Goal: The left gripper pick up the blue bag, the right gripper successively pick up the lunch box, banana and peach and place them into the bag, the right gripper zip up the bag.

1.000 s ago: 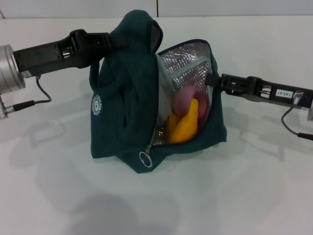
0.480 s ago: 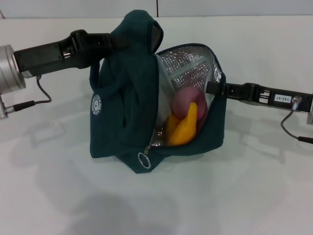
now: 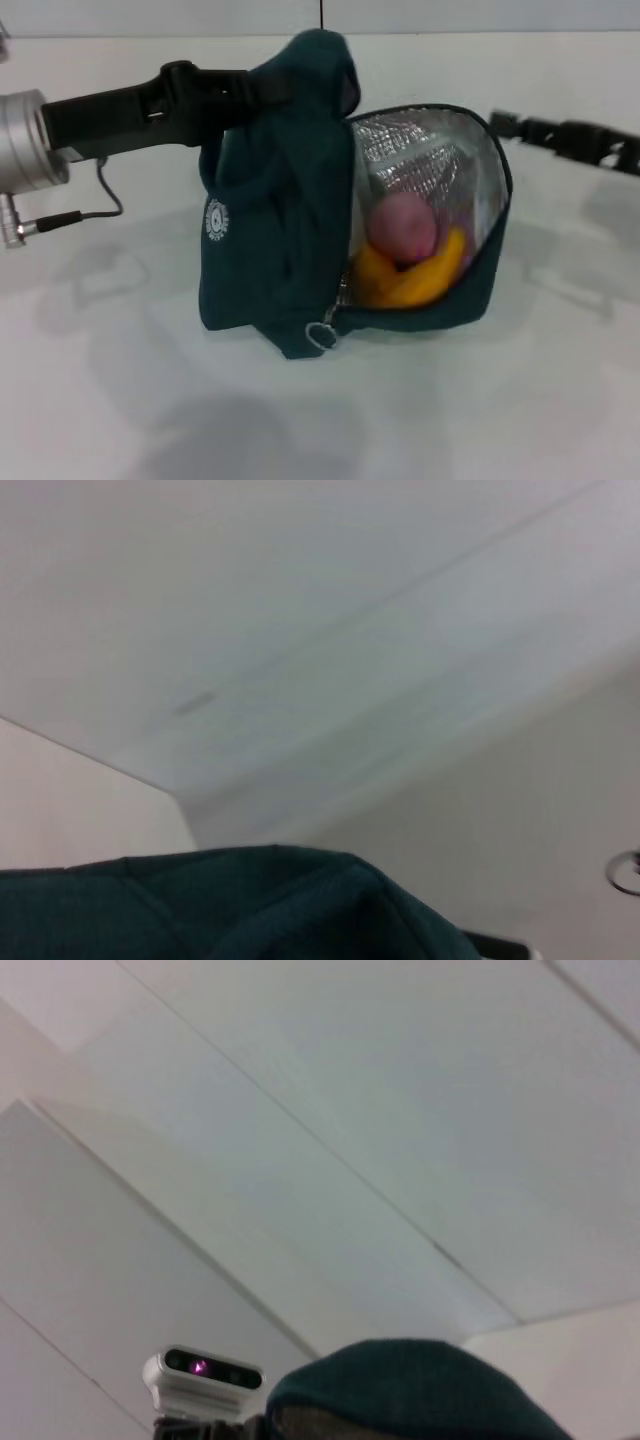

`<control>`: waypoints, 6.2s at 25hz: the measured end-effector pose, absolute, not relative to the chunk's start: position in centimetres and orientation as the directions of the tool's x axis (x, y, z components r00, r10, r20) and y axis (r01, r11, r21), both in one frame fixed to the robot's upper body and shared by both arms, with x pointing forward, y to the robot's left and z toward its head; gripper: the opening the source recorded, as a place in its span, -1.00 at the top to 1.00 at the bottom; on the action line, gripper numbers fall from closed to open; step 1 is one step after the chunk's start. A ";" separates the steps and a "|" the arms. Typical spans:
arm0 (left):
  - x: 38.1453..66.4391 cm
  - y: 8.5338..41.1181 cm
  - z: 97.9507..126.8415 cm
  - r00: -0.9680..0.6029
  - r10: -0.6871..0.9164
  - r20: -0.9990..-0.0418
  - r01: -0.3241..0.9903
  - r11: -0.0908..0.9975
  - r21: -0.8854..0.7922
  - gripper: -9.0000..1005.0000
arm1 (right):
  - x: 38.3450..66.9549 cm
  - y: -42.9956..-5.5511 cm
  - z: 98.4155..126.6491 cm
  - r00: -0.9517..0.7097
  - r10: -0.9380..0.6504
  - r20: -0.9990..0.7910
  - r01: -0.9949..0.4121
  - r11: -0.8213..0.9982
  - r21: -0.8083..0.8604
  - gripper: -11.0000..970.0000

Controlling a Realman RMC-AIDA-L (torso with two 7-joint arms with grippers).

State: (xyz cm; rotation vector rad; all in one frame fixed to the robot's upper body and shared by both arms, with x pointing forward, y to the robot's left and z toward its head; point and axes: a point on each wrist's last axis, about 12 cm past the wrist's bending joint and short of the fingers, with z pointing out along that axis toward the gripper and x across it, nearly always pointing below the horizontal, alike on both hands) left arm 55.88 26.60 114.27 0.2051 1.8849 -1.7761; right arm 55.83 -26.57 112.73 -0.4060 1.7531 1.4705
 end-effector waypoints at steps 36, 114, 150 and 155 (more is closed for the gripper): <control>56.6 26.0 113.8 -0.839 -0.253 -0.482 0.458 0.151 -0.876 0.90 | 53.3 -25.4 107.4 -0.815 0.267 -0.515 -0.456 0.254 0.853 -0.43; 56.1 23.0 110.8 -0.893 -0.196 -0.405 0.368 0.201 -0.908 0.90 | 56.2 -28.2 114.0 -0.598 0.242 -0.764 -0.724 0.246 0.644 0.96; 55.2 23.7 110.1 -0.901 -0.188 -0.390 0.355 0.197 -0.914 0.90 | 51.4 -31.0 112.0 -0.477 0.302 -0.825 -0.786 0.273 0.554 0.15; 55.0 23.8 110.0 -0.904 -0.187 -0.385 0.349 0.199 -0.916 0.90 | 48.5 -32.4 111.4 -0.283 0.335 -0.899 -0.861 0.325 0.392 0.07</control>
